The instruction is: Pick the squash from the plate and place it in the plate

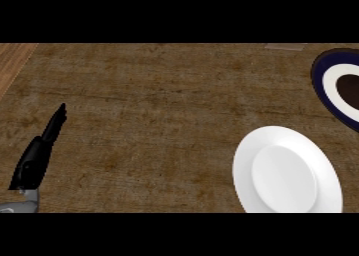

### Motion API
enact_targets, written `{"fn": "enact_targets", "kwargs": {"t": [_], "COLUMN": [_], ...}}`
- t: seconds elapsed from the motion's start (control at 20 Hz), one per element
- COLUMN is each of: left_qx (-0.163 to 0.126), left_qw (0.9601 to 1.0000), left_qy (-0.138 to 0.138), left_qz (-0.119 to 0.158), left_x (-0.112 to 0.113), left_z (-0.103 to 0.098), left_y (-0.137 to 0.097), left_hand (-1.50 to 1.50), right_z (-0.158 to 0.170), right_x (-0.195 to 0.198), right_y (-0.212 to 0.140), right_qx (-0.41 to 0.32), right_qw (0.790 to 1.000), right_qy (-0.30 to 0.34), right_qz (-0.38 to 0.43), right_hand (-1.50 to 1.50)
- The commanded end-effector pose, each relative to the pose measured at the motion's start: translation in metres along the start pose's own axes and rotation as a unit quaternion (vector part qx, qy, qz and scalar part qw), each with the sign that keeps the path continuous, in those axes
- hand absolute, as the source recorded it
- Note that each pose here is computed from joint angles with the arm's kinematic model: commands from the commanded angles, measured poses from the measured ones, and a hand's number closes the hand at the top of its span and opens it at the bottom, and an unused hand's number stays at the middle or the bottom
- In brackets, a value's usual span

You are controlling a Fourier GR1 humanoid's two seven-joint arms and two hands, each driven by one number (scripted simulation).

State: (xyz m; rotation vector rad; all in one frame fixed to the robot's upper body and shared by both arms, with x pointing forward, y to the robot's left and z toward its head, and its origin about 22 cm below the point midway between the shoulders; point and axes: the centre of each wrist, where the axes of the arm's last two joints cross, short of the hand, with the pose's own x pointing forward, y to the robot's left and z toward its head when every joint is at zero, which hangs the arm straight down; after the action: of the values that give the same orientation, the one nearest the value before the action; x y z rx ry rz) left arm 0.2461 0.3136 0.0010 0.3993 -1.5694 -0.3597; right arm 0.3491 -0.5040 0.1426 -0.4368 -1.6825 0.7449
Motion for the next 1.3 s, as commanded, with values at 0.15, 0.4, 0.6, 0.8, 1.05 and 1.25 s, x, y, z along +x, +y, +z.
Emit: {"fn": "enact_targets", "kwargs": {"t": [0.15,0.4,0.6,0.8,1.05,1.25], "left_qx": [0.009,0.01,0.015,0.014,0.017,0.016], "left_qw": [0.9999,0.9999,0.9999,0.9999,0.9998,0.9998], "left_qy": [0.005,0.01,0.002,0.002,-0.001,-0.007], "left_qz": [-0.005,0.002,-0.003,-0.001,0.005,0.006], "left_x": [-0.003,-0.002,-0.001,-0.003,-0.005,-0.005], "left_z": [0.002,0.007,0.001,0.006,0.008,0.008], "left_y": [0.008,0.006,-0.003,0.005,0.008,0.005], "left_hand": [0.0,0.0,0.0,0.0,0.0,0.0], "right_z": [-0.008,-0.003,0.005,0.028,0.051,0.058], "right_x": [-0.01,-0.011,-0.001,-0.01,-0.02,-0.018], "right_y": [0.02,0.008,-0.02,-0.03,-0.035,-0.044], "right_qx": [0.018,-0.075,-0.137,-0.165,-0.194,-0.202], "right_qw": [0.998,0.982,0.968,0.953,0.929,0.923], "right_qy": [-0.005,-0.035,-0.01,0.007,-0.012,-0.033], "right_qz": [-0.066,-0.172,-0.209,-0.255,-0.316,-0.326], "right_hand": [-1.5,-1.5,-1.5,-1.5,-1.5,-1.5]}}
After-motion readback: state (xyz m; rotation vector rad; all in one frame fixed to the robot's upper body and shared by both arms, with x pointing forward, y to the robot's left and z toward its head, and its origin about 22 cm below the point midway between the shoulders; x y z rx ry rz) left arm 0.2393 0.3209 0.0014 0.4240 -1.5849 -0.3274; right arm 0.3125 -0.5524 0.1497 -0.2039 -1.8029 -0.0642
